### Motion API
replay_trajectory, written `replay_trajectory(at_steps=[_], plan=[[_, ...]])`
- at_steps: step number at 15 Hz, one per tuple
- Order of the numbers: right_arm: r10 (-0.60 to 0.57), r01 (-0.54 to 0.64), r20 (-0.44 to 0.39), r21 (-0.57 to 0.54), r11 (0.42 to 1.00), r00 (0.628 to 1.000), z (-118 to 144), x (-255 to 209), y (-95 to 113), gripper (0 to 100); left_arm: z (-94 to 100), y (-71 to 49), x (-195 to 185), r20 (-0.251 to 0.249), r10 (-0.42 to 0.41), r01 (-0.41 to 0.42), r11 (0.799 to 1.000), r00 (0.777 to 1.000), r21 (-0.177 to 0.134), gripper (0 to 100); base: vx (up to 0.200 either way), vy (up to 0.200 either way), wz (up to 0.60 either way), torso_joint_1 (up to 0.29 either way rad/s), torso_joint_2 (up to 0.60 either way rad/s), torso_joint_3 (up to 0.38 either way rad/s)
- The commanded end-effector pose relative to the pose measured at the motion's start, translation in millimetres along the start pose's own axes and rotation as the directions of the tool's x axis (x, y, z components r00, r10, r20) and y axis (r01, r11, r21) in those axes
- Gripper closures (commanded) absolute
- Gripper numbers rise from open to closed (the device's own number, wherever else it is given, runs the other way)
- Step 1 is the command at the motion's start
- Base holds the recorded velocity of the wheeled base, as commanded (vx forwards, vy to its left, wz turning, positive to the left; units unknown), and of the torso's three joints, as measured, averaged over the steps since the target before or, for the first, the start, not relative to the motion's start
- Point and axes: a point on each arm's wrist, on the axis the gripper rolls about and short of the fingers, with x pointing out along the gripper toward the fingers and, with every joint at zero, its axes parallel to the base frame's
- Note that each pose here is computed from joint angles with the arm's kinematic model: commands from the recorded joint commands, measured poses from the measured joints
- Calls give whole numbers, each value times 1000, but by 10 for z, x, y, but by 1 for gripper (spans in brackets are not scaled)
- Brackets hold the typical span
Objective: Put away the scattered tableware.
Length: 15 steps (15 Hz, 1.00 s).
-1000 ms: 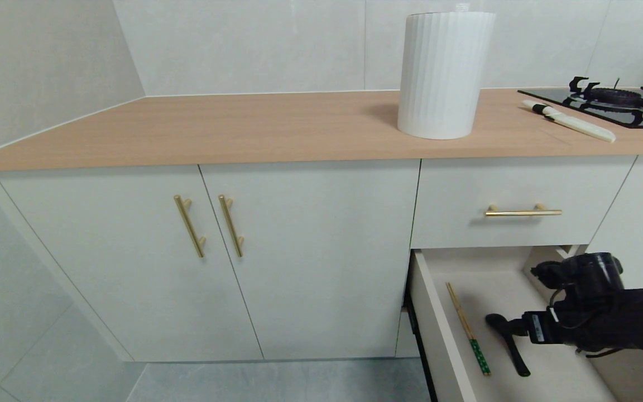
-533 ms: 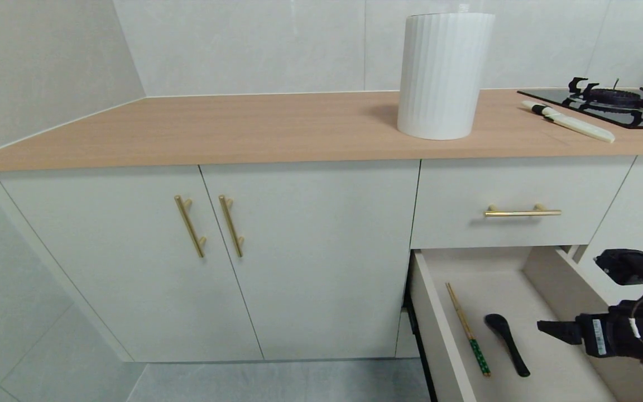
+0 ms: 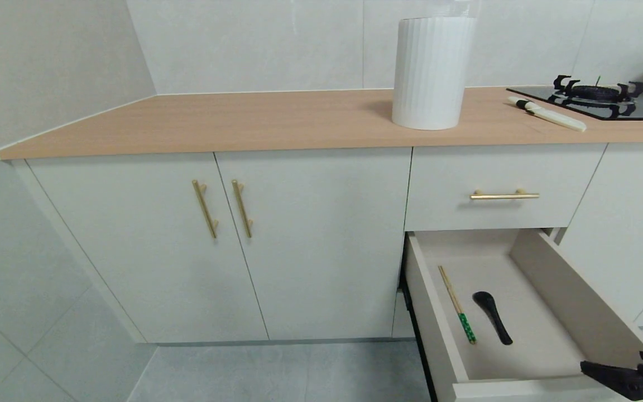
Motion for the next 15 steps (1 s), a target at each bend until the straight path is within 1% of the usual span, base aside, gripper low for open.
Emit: replay_trajectory(at_steps=[1, 2, 4, 5, 6, 7, 8, 9, 10, 11, 15], plan=[[5, -5, 3, -4, 1000, 1000, -59, -46, 6, 0, -1, 0, 0, 0, 1, -1, 1000, 1000, -1, 0, -200, 0, 0, 2, 7, 2], [9, -9, -25, -6, 1000, 1000, -93, -38, 13, 0, -1, 0, 0, 0, 1, -1, 1000, 1000, -2, 0, -200, 0, 0, 7, 2, 2], [20, -21, -120, -11, 1000, 993, -147, 38, 27, 0, -1, 0, 0, 0, 1, -1, 1000, 1000, -2, 0, 0, 0, 0, 0, 0, 0], [19, -20, -209, -6, 1000, 978, -167, 178, 23, 0, -1, 0, 0, 0, 1, -1, 1000, 1000, -2, 0, 0, 0, 0, 0, 0, 0], [18, -19, -276, -2, 1000, 961, -183, 297, 17, 0, 0, 0, 0, 1, 1, -1, 1000, 1000, -2, 0, 0, 0, 0, 0, 0, 0], [18, -19, -307, -1, 1000, 952, -191, 356, 16, 0, -1, 0, 0, 0, 1, -1, 1000, 1000, -2, 0, 0, 0, 0, 0, 0, 0], [17, -17, -376, 4, 1000, 926, -184, 532, 9, 0, 0, 0, 0, 1, 1, -1, 1000, 1000, -2, 0, 0, 0, 0, 0, 0, 0], [15, -14, -414, 5, 1000, 910, -180, 679, 3, 0, -1, 0, 0, 0, 1, -1, 1000, 1000, -2, 0, 0, 0, 0, 0, 0, 0], [12, -11, -418, 4, 1000, 908, -169, 783, -2, 0, 0, 0, 0, 1, 1, -1, 1000, 1000, -2, 0, 0, 0, 0, 0, 0, 0], [12, -11, -393, 6, 1000, 919, -145, 884, -5, 0, -1, 0, 0, 0, 1, -1, 1000, 1000, -2, 0, 0, 0, 0, 0, 0, 0], [13, -15, -327, -2, 1000, 945, -51, 1196, -15, 0, 0, 0, 0, 1, 1, -1, 1000, 1000, -4, 0, 0, 0, 0, 0, 0, 0]])
